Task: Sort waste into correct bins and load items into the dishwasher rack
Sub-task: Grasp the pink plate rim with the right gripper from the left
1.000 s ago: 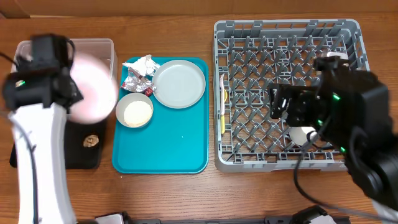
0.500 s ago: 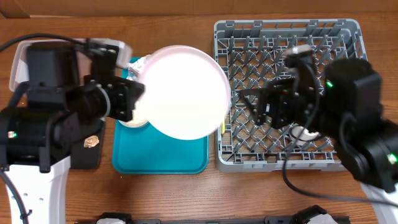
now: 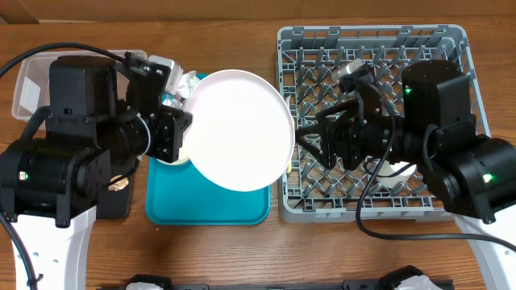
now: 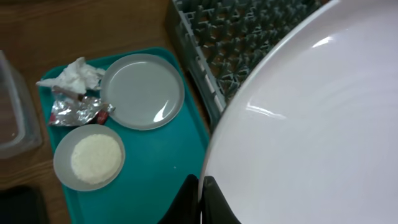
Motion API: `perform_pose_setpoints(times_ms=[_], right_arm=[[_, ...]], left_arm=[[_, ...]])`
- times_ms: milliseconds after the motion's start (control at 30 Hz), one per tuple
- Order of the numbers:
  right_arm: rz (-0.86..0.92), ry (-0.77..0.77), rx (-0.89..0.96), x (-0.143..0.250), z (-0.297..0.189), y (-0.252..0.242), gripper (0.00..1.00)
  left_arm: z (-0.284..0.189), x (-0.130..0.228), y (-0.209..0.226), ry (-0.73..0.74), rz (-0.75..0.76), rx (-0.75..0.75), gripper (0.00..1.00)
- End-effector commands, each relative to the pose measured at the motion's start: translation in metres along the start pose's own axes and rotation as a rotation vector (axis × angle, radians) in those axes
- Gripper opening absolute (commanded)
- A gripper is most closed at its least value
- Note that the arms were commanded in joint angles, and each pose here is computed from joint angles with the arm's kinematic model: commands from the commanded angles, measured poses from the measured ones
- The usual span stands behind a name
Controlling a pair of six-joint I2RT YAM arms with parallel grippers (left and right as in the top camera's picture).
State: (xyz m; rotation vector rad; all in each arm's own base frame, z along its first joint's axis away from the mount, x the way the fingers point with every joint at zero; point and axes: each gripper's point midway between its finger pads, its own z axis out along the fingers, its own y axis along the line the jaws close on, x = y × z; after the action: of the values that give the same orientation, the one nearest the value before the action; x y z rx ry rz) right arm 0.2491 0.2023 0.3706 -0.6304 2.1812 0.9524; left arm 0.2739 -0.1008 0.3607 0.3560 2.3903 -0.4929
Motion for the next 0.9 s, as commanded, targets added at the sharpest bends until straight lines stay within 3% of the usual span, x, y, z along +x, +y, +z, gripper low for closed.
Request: perform_pose_setpoints(times_ms=[0, 167, 333, 567, 867], right_arm=[[-0.044, -0.081, 0.013, -0.011, -0.021, 0.012, 0.78], [-0.098, -0.126, -0.089, -0.016, -0.034, 0.038, 0.82], [-0.062, -0.05, -0.149, -0.005, -0.021, 0.038, 0.73], [-0.043, -0.019, -0.176, -0.008, -0.004, 0.031, 0.71], [-0.142, -0.088, -0.265, -0.03, 0.005, 0.048, 0.45]], left_arm=[[-0.006, 0.004, 0.029, 0.006, -0.034, -0.182, 0.04], [-0.005, -0.004, 0.021, -0.025, -0.049, -0.137, 0.04], [-0.003, -0.01, 0.005, -0.047, -0.04, -0.04, 0.04], [-0.004, -0.013, -0.014, -0.055, -0.033, 0.069, 0.04], [-0.006, -0.013, -0.02, -0.059, -0.03, 0.099, 0.04]])
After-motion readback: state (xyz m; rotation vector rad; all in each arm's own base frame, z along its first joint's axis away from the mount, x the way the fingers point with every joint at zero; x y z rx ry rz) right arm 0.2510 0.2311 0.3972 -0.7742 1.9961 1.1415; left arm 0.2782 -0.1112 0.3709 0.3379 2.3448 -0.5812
